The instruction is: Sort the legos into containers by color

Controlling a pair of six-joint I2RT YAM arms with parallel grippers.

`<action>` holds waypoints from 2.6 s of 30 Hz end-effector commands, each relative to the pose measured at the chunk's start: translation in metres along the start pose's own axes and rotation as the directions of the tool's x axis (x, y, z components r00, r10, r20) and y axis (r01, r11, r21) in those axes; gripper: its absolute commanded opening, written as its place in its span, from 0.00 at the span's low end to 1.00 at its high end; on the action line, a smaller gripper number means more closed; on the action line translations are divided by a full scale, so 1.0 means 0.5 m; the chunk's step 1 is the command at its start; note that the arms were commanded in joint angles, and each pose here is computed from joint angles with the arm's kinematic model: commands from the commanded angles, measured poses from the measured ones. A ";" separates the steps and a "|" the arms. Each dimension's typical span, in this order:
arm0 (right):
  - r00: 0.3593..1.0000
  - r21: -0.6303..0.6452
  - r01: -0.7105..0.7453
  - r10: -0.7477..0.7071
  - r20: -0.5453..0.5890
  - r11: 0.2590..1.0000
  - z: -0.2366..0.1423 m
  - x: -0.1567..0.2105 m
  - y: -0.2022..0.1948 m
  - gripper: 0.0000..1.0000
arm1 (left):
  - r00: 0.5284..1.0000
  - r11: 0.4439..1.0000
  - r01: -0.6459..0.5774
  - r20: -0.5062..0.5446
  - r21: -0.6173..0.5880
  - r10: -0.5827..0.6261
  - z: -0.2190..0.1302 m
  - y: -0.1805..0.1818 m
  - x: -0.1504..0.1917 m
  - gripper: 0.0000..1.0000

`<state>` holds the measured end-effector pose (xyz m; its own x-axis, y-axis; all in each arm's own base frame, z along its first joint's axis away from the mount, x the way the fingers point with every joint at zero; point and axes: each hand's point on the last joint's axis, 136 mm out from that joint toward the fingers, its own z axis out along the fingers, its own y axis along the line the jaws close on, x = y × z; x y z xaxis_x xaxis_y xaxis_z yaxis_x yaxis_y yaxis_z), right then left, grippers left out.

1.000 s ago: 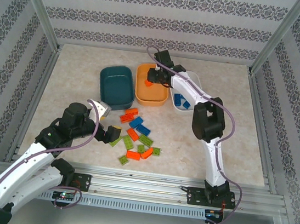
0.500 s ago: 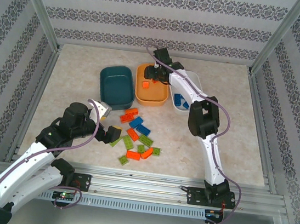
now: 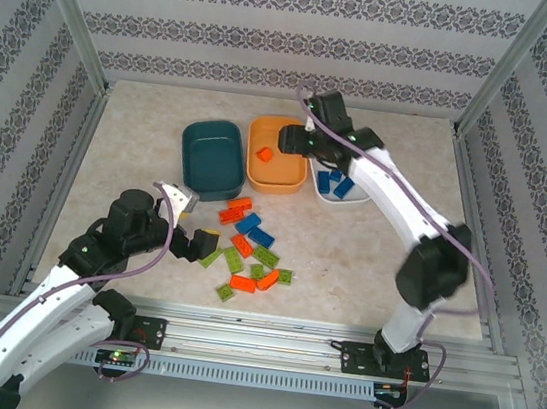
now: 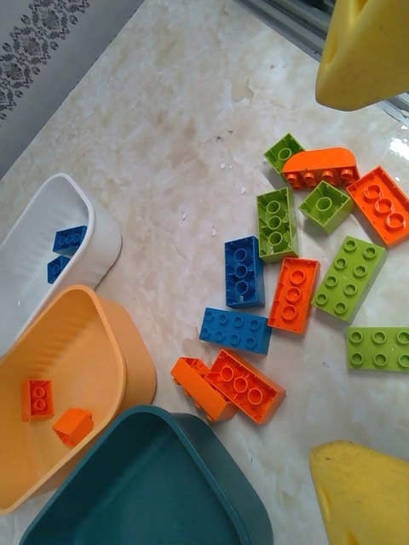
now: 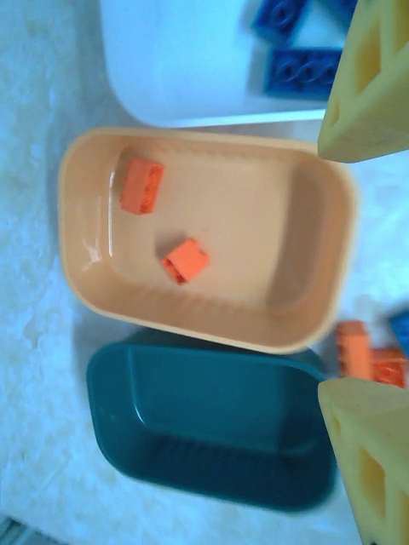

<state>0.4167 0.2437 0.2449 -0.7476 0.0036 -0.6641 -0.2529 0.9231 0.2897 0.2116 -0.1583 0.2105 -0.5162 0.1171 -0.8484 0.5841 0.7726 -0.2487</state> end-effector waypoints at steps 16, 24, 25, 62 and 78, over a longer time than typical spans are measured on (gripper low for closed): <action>0.938 -0.048 -0.061 0.041 -0.344 0.997 -0.122 0.478 -0.039 0.69 | 0.989 0.985 0.090 -0.127 0.148 -0.072 0.029 -0.047 0.011 1.00; 0.910 -0.103 0.001 -0.044 -0.412 0.995 -0.079 0.573 -0.039 0.65 | 0.985 0.987 0.094 -0.157 0.130 -0.073 0.038 -0.039 0.023 1.00; 0.905 -0.090 -0.004 -0.035 -0.425 0.996 -0.072 0.580 -0.043 0.65 | 0.985 0.988 0.092 -0.156 0.126 -0.072 0.039 -0.038 0.023 1.00; 0.912 0.135 0.048 0.012 -0.410 0.990 -0.056 0.566 -0.086 0.65 | 0.994 0.994 0.052 -0.101 0.100 -0.042 0.026 -0.030 0.010 1.00; 0.828 0.052 0.089 -0.044 -0.559 0.995 -0.032 0.662 -0.041 0.66 | 0.993 0.995 0.054 -0.107 0.088 -0.045 0.027 -0.026 0.014 1.00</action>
<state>0.1720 0.2208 0.0365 -0.9471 -0.2460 -0.2060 -0.2875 0.9358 0.2039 0.2097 -0.1770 0.1981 -0.6209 0.1404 -0.7712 0.5985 0.7202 -0.3508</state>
